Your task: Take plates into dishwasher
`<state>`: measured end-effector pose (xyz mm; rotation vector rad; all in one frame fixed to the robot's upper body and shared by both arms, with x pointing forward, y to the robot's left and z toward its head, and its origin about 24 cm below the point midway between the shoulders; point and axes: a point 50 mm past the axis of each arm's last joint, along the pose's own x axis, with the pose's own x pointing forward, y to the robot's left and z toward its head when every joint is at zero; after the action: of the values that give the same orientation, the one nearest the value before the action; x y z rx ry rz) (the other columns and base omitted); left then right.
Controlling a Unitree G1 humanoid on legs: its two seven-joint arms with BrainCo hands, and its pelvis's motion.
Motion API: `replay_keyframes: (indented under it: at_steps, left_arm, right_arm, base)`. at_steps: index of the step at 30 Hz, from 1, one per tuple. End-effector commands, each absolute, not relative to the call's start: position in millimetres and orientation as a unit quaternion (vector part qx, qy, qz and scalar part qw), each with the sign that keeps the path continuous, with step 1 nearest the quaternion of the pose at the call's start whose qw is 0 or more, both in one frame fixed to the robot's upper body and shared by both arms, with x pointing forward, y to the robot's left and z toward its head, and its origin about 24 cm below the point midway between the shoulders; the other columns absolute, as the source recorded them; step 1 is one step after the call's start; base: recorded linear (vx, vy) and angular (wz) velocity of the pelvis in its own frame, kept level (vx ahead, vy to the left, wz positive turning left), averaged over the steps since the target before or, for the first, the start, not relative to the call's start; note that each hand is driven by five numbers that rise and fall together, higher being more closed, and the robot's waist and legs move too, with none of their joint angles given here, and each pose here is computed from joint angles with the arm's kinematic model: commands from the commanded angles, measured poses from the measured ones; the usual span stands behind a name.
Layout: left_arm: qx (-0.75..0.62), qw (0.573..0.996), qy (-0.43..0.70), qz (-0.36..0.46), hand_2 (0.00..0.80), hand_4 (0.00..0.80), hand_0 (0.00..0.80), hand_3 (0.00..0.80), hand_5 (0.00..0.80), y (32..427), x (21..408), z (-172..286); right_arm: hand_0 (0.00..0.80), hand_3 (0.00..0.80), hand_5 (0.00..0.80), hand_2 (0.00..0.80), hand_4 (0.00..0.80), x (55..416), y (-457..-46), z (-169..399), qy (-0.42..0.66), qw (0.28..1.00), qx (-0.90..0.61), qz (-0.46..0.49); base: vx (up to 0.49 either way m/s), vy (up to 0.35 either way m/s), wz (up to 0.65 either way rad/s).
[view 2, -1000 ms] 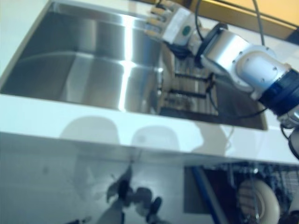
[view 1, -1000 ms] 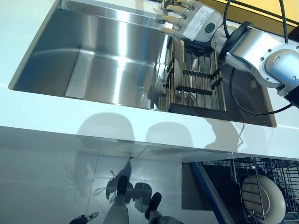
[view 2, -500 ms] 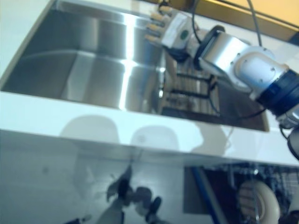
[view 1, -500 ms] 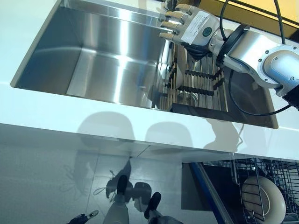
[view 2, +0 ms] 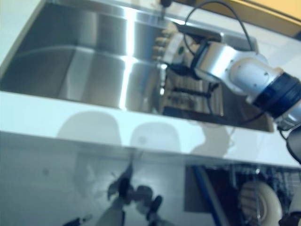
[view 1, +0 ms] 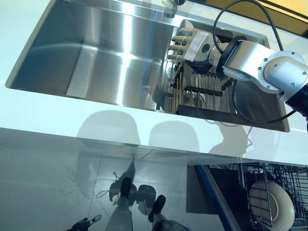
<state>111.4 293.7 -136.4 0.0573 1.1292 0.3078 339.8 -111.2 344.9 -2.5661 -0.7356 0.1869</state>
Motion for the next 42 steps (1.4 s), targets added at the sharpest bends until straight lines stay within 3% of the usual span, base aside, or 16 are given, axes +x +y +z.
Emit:
replay_keyframes:
  at_steps: [1, 22, 42]
  left_arm:
    - [0.016, 0.834, 0.527, 0.162, 0.0, 0.0, 0.0, 0.0, 0.0, 302.0, 108.9, -133.5]
    - [0.017, 0.828, 0.536, 0.166, 0.0, 0.0, 0.0, 0.0, 0.0, 303.5, 103.1, -134.6]
    - [0.043, 0.805, 0.569, 0.162, 0.0, 0.0, 0.0, 0.0, 0.0, 301.1, 76.3, -142.4]
  right_arm:
    - [0.8, 0.8, 0.8, 0.8, 0.8, 343.8, -123.0, 350.3, -0.225, 0.179, -0.956, 0.051]
    - [0.8, 0.8, 0.8, 0.8, 0.8, 356.0, -147.7, 358.7, -0.2, 0.174, -0.964, -0.004]
    - [0.8, 0.8, 0.8, 0.8, 0.8, 345.6, -210.6, 395.0, -0.176, 0.279, -0.937, -0.113]
  base:
    - [0.0, 0.0, 0.0]
    - [0.0, 0.0, 0.0]
    - [0.008, -0.014, -0.12]
